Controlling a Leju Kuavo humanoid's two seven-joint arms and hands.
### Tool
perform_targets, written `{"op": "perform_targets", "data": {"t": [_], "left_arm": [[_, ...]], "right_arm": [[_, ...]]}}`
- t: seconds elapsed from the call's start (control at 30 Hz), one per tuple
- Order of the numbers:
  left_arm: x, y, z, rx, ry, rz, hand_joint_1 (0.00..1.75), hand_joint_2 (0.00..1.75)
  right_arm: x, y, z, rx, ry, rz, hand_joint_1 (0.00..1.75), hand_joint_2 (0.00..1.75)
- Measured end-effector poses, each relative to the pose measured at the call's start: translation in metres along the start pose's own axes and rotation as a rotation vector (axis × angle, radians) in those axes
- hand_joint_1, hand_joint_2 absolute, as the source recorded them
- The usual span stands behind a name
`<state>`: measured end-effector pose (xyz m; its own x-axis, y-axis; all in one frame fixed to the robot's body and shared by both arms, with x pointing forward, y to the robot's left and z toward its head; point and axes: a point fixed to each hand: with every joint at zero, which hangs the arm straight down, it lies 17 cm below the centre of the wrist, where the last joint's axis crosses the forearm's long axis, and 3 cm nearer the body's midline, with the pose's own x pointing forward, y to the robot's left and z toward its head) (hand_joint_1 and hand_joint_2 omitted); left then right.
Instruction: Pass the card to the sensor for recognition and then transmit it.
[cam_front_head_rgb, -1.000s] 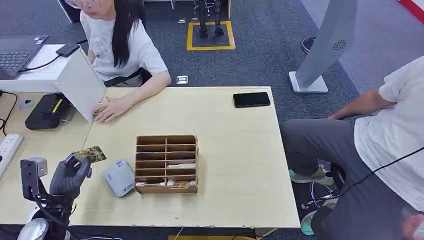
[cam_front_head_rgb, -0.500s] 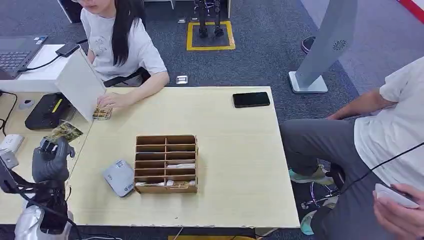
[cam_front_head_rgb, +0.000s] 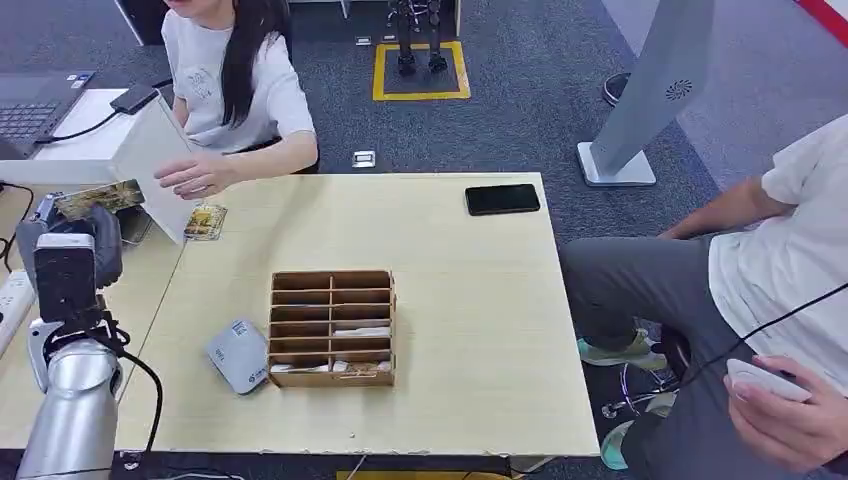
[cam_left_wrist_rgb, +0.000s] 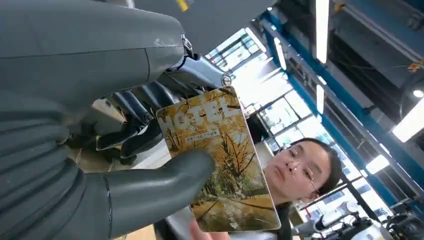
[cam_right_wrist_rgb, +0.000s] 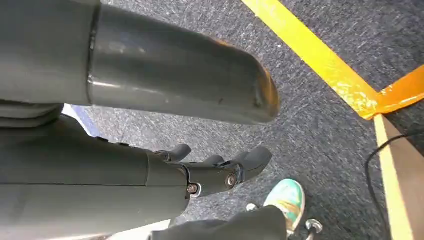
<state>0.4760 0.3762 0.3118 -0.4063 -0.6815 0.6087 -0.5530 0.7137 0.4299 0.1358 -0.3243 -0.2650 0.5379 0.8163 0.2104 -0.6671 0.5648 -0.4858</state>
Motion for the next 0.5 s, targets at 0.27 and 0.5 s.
{"op": "perform_targets", "data": {"t": [0.27, 0.5], "left_arm": [[0.001, -0.013, -0.006, -0.027, -0.031, -0.075, 1.75, 1.75], [-0.006, -0.019, -0.004, -0.041, -0.013, -0.076, 1.75, 1.75]], "right_arm": [[0.000, 0.003, 0.001, 0.012, -0.003, 0.006, 0.00, 0.00], [0.000, 0.003, 0.001, 0.013, -0.003, 0.007, 0.00, 0.00]]}}
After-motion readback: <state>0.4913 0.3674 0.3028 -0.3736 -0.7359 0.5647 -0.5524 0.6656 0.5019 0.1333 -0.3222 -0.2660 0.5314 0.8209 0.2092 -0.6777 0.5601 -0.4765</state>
